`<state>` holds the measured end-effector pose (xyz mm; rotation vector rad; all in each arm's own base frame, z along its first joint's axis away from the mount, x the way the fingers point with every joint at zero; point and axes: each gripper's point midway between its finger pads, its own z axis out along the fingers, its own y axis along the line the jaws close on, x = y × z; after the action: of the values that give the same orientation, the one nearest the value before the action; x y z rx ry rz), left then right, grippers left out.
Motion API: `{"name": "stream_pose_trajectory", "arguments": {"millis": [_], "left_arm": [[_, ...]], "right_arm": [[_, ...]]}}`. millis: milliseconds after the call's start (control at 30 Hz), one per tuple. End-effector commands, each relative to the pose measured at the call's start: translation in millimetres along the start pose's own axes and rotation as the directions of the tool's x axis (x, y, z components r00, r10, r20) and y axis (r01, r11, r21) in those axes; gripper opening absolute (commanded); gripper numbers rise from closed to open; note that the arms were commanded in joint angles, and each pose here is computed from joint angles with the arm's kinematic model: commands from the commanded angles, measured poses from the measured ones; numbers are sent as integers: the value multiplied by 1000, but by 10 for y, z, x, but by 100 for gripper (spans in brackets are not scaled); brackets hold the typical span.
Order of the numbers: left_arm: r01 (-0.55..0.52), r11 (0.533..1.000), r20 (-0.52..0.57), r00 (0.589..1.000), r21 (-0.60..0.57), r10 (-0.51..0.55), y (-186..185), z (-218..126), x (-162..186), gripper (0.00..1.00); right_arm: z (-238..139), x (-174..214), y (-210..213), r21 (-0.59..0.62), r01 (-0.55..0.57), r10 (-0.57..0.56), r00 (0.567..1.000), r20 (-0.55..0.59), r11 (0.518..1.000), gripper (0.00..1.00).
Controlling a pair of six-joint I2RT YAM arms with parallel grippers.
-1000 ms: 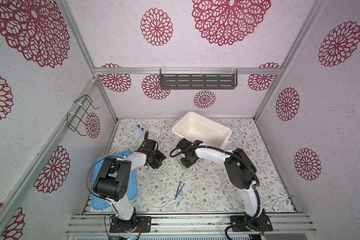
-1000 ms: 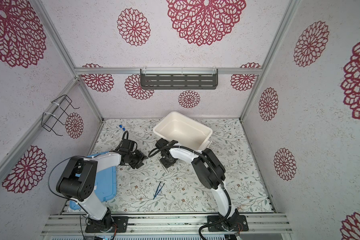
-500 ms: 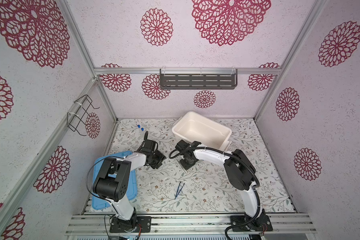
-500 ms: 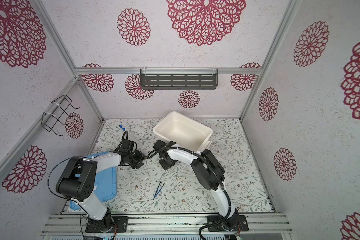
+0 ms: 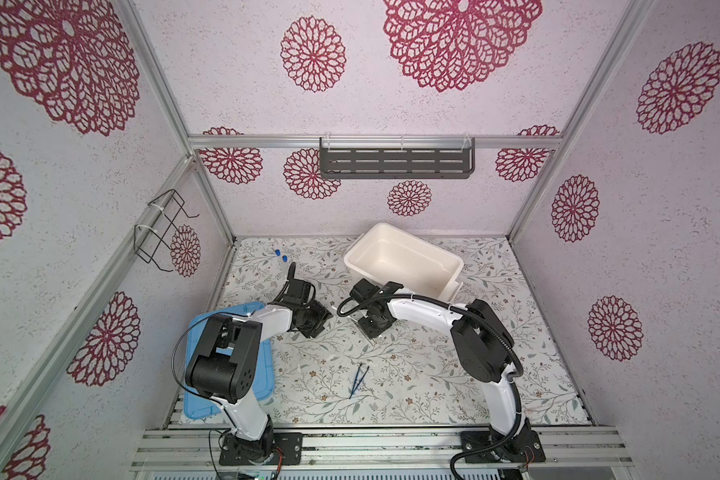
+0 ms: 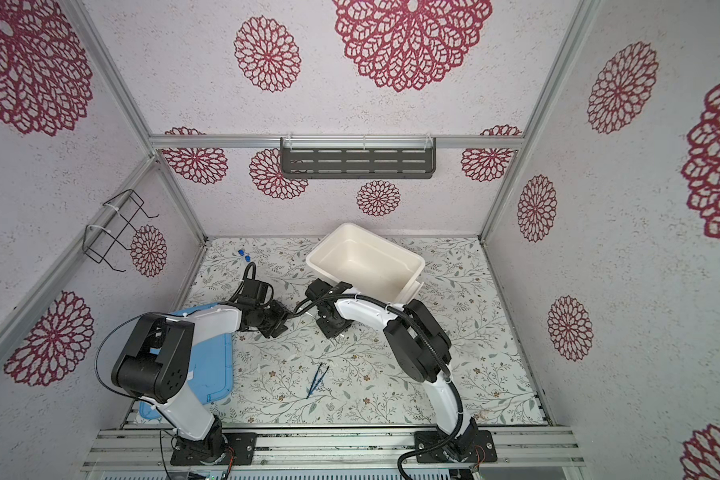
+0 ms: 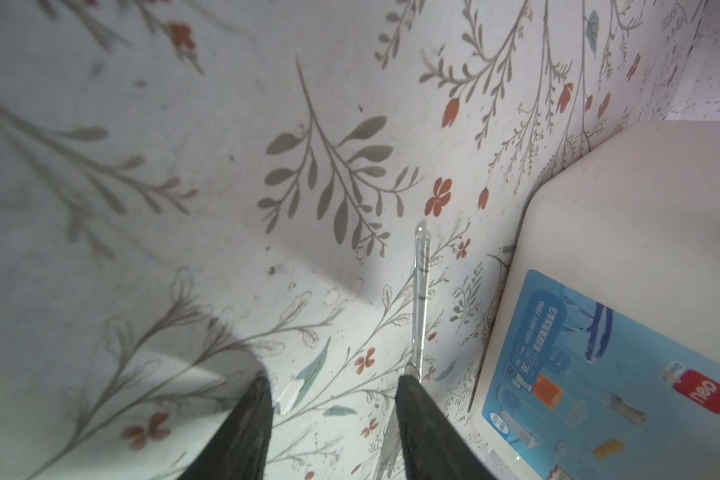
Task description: Organize the chemistry lab equipment
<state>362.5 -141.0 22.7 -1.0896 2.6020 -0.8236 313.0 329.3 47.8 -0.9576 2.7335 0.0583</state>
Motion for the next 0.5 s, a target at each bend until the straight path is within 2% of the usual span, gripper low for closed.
{"name": "stream_pose_trajectory", "arguments": {"millis": [0, 100, 267, 333, 467], "left_arm": [[30, 999, 1, 1000, -36, -30, 75, 7, -24, 53], [30, 999, 9, 1000, -30, -30, 20, -16, -57, 54], [34, 999, 21, 999, -29, -33, -59, -35, -109, 55], [42, 999, 24, 999, -24, -42, -105, -32, -135, 55], [62, 997, 39, 997, -50, -60, -170, -30, -172, 55]], "right_arm": [[-238, -122, 26, -94, 46, -43, 999, 31, 995, 30], [-216, -102, 45, -152, 74, -76, 997, -7, 986, 31], [-164, -58, 4, -145, 136, -150, 985, -85, 980, 31], [-181, -77, 2, -144, 149, -161, 984, -75, 978, 31], [-374, -185, -46, -113, 146, -145, 989, 15, 983, 31]]}}
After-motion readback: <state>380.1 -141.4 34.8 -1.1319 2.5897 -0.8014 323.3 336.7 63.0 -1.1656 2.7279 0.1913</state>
